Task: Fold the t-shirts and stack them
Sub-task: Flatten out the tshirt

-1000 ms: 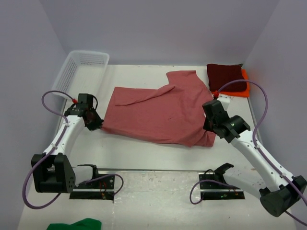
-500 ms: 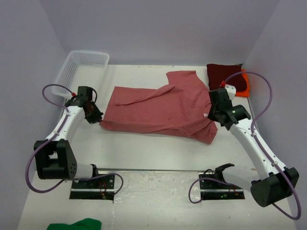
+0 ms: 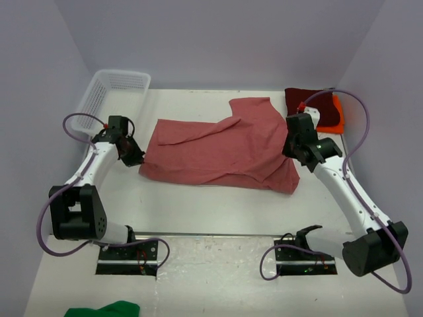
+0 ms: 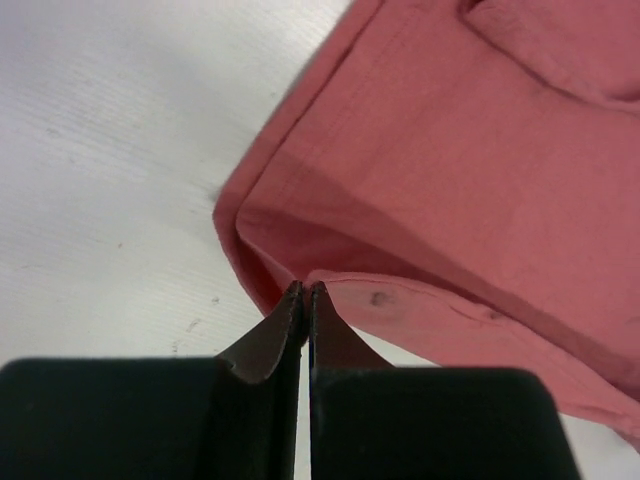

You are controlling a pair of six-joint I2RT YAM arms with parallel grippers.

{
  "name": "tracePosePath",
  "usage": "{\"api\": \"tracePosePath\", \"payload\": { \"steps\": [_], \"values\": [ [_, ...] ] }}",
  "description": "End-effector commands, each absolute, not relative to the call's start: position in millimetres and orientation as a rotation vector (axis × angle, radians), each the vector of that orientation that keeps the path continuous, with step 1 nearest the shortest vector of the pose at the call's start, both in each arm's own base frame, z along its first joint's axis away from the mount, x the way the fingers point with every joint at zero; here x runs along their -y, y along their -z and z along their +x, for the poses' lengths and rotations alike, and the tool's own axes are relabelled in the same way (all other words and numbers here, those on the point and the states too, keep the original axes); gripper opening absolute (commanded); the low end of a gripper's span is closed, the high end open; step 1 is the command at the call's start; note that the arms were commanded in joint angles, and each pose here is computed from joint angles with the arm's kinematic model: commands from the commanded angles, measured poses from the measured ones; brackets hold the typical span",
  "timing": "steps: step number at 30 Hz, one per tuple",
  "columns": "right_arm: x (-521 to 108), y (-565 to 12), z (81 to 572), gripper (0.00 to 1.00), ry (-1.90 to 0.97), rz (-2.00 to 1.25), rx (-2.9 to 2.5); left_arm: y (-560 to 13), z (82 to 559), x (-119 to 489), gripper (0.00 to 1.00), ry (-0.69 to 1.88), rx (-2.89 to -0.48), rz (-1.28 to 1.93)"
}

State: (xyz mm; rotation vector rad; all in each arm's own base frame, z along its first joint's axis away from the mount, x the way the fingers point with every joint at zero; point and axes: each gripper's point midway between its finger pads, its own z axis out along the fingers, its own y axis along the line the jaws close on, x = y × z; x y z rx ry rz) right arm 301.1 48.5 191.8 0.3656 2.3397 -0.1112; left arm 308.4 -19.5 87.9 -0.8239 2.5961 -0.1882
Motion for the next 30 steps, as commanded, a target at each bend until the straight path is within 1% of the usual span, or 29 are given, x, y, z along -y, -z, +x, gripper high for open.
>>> {"api": "tracePosePath", "payload": {
  "steps": [1, 3, 4, 5, 6, 7, 8, 9, 10, 11, 12, 13, 15, 16, 18, 19, 20, 21, 22, 24, 27, 28, 30],
  "values": [
    [-50.3, -252.5, 307.3, 0.00, 0.005, 0.321, -2.139, -133.4, 331.7, 31.5, 0.00, 0.351, -2.443, -0.678],
    [-47.9, -273.5, 305.6, 0.00, 0.007, 0.292, -2.104, -162.9, 337.8, 36.3, 0.00, 0.405, -2.356, -0.619],
    [-47.4, -298.0, 304.7, 0.00, -0.012, 0.281, -2.049, -176.2, 339.7, 38.4, 0.00, 0.423, -2.321, -0.591],
    [-50.8, -311.9, 304.0, 0.00, -0.040, 0.251, -2.019, -202.5, 343.7, 40.8, 0.00, 0.446, -2.249, -0.533],
    [-50.6, -325.9, 302.7, 0.00, -0.035, 0.204, -1.984, -215.7, 344.8, 40.8, 0.00, 0.447, -2.215, -0.512],
    [-53.9, -352.5, 303.0, 0.00, -0.064, 0.180, -1.904, -231.5, 345.8, 40.3, 0.00, 0.447, -2.177, -0.490],
    [-55.7, -374.1, 295.4, 0.00, -0.089, 0.121, -1.843, -261.5, 347.3, 40.5, 0.00, 0.452, -2.104, -0.439],
    [-57.5, -390.7, 291.4, 0.00, -0.111, 0.095, -1.796, -277.7, 347.3, 41.5, 0.00, 0.458, -2.067, -0.411],
    [-58.8, -421.9, 285.8, 0.00, -0.146, 0.084, -1.706, -300.6, 346.0, 42.2, 0.00, 0.465, -2.006, -0.377],
    [-62.2, -441.3, 276.6, 0.00, -0.177, 0.036, -1.658, -331.8, 345.4, 44.6, 0.00, 0.477, -1.938, -0.322],
    [-64.1, -455.8, 271.8, 0.00, -0.196, 0.013, -1.630, -349.1, 343.4, 46.7, 0.00, 0.486, -1.899, -0.294],
    [-63.7, -488.6, 258.3, 0.00, -0.224, 0.000, -1.564, -372.9, 338.9, 48.8, 0.00, 0.498, -1.837, -0.262],
    [-70.3, -513.8, 250.0, 0.00, -0.242, -0.070, -1.520, -419.9, 331.4, 54.6, 0.00, 0.527, -1.707, -0.187],
    [-67.2, -543.8, 234.3, 0.00, -0.258, -0.085, -1.450, -450.1, 321.8, 62.4, 0.00, 0.563, -1.613, -0.120],
    [-72.6, -571.6, 218.0, 0.00, -0.286, -0.158, -1.374, -493.6, 305.4, 70.9, 0.00, 0.597, -1.485, -0.043],
    [-67.9, -601.0, 197.0, 0.00, -0.308, -0.167, -1.288, -518.6, 293.0, 75.8, 0.00, 0.612, -1.402, 0.008],
    [-67.2, -615.2, 185.8, 0.00, -0.322, -0.183, -1.244, -540.8, 281.3, 79.3, 0.00, 0.619, -1.341, 0.047],
    [-69.3, -626.6, 176.7, 0.00, -0.342, -0.207, -1.211, -554.7, 272.6, 82.6, 0.00, 0.625, -1.298, 0.082],
    [-69.9, -649.4, 150.0, 0.00, -0.382, -0.252, -1.132, -570.8, 261.6, 87.3, 0.00, 0.632, -1.246, 0.129],
    [-68.1, -673.8, 120.5, 0.00, -0.417, -0.288, -1.038, -598.0, 241.1, 93.6, 0.00, 0.632, -1.161, 0.201],
    [-74.3, -686.7, 93.2, 0.00, -0.426, -0.393, -0.935, -624.5, 217.5, 100.8, 0.00, 0.635, -1.055, 0.276],
    [-71.9, -694.9, 76.0, 0.00, -0.432, -0.409, -0.874, -634.1, 210.3, 104.0, 0.00, 0.640, -1.014, 0.307],
    [-71.5, -703.4, 64.9, 0.00, -0.439, -0.420, -0.815, -643.3, 207.0, 106.0, 0.00, 0.643, -0.975, 0.329]
  ]
}}
